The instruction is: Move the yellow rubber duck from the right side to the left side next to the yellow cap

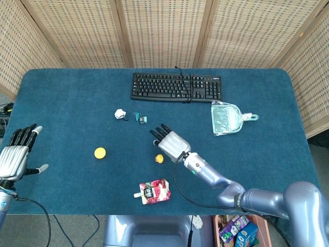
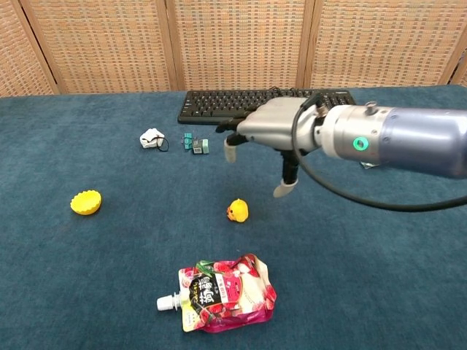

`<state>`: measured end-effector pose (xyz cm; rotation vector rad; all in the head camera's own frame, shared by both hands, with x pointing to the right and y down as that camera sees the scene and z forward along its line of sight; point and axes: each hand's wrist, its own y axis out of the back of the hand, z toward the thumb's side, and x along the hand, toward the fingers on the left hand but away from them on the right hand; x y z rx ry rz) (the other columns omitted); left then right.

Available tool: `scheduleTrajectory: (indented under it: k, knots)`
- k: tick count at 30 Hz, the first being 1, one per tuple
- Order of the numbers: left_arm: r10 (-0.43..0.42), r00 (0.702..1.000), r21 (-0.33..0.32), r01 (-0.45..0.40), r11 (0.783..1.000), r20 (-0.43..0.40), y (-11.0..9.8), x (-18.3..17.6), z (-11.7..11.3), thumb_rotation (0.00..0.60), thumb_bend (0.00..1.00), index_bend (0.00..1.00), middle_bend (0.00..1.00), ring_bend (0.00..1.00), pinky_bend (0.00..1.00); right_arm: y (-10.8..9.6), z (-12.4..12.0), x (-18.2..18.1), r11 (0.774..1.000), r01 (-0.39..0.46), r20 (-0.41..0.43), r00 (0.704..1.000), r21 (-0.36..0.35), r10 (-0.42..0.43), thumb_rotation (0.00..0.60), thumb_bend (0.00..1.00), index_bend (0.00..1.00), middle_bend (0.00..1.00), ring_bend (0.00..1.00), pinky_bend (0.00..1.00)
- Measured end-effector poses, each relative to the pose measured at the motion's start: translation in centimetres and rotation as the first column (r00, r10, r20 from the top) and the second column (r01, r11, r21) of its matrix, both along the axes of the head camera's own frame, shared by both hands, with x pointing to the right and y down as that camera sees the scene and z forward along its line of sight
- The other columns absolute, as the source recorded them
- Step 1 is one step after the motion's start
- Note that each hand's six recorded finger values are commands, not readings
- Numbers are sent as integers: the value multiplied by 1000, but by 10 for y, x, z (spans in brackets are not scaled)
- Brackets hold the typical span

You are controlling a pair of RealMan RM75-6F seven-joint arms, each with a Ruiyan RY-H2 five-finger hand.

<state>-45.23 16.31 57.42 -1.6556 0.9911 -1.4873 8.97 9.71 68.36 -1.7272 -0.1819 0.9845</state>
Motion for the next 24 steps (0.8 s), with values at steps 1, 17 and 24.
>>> scheduleTrajectory:
  k: [1,17,24]
  knots:
    - [2,1000,2,-2,1000,-1,0,0,0,600,0,0,0,0,0,-4,-7,13,1000,-20,-2,1000,20,20,600,78,224,0,0,0]
    - [163,986,11,-163,987,-26,-17,29,8,600,0,0,0,0,0,-5,-67,287,808,-549,22,830,211,558,600,0,0,0,0,0]
    - [427,903,-19,-429,903,-51,-37,88,25,600,0,0,0,0,0,55,-77,346,669,-731,87,681,136,727,600,0,0,0,0,0]
